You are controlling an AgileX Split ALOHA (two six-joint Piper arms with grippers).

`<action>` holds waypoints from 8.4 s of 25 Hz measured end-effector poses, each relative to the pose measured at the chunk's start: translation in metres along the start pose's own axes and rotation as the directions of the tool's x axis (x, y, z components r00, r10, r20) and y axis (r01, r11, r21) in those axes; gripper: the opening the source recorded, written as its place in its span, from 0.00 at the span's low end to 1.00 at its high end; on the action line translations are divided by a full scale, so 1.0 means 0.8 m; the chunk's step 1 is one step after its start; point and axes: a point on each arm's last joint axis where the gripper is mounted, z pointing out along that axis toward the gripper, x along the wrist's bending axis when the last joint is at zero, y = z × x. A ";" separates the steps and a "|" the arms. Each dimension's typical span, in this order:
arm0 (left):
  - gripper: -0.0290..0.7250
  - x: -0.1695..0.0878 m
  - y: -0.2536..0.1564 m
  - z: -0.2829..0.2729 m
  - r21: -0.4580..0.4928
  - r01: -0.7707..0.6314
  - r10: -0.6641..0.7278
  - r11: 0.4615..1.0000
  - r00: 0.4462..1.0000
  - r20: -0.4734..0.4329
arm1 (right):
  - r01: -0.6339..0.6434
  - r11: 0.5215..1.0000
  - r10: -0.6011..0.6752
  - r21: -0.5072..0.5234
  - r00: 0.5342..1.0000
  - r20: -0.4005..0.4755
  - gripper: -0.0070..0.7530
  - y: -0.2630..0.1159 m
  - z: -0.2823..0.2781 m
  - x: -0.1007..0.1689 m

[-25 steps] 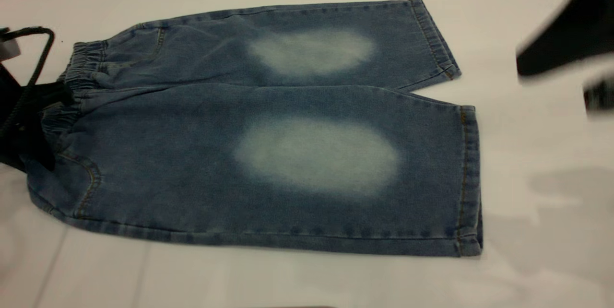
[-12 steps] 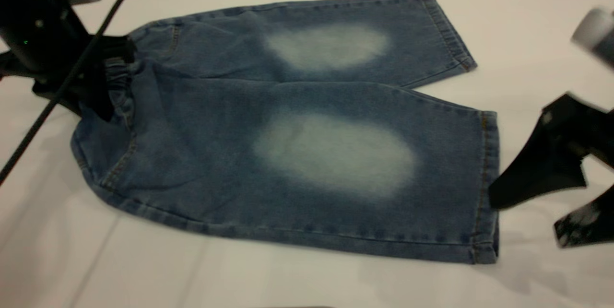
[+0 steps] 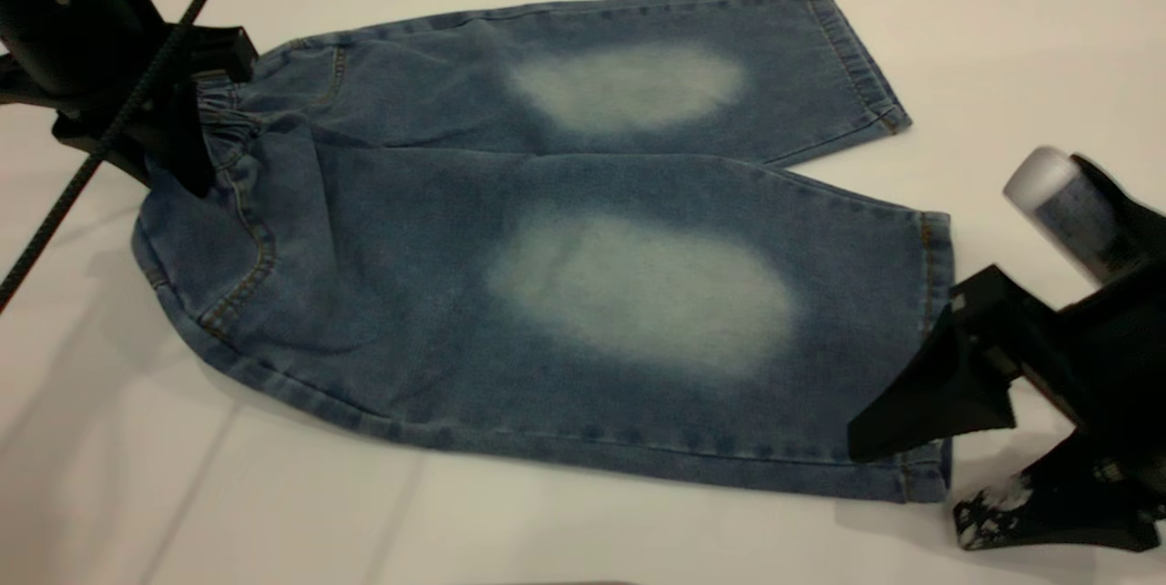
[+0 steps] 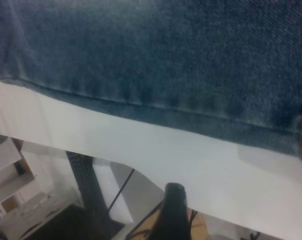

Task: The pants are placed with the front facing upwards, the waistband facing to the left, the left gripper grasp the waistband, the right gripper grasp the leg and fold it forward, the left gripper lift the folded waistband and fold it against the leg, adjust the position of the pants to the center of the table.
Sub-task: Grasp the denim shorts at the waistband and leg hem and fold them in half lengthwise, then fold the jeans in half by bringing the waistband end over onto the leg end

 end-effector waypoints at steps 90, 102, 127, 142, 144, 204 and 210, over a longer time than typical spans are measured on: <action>0.18 0.025 0.059 0.046 -0.357 0.838 -0.752 0.412 0.534 0.386 | -0.361 0.836 0.192 -0.414 0.898 -0.396 0.05 0.322 -0.035 0.128; 0.49 0.025 0.065 0.042 -0.451 0.735 -0.652 0.507 0.669 0.357 | -0.381 0.831 0.211 -0.406 0.890 -0.404 0.23 0.323 -0.035 0.127; 0.72 0.081 0.075 -0.055 -0.311 0.295 -0.256 0.904 0.953 0.160 | -0.061 0.952 -0.084 -0.300 0.890 -0.448 0.57 0.298 -0.032 0.151; 0.75 0.123 0.054 -0.007 -0.129 0.293 -0.273 0.948 0.950 0.148 | 0.040 0.962 -0.158 -0.272 0.891 -0.426 0.57 0.290 -0.030 0.151; 0.75 0.130 0.053 0.004 -0.126 0.343 -0.323 0.931 0.933 0.158 | 0.041 0.962 -0.158 -0.271 0.890 -0.427 0.57 0.290 -0.030 0.151; 0.11 0.120 0.091 -0.016 -0.252 0.470 -0.367 0.846 0.856 0.364 | 0.308 0.898 -0.408 -0.315 0.851 -0.331 0.57 0.268 0.013 0.258; 0.11 0.093 0.094 -0.051 -0.282 0.390 -0.264 0.877 0.880 0.394 | 0.394 0.865 -0.468 -0.311 0.857 -0.217 0.57 0.243 0.053 0.285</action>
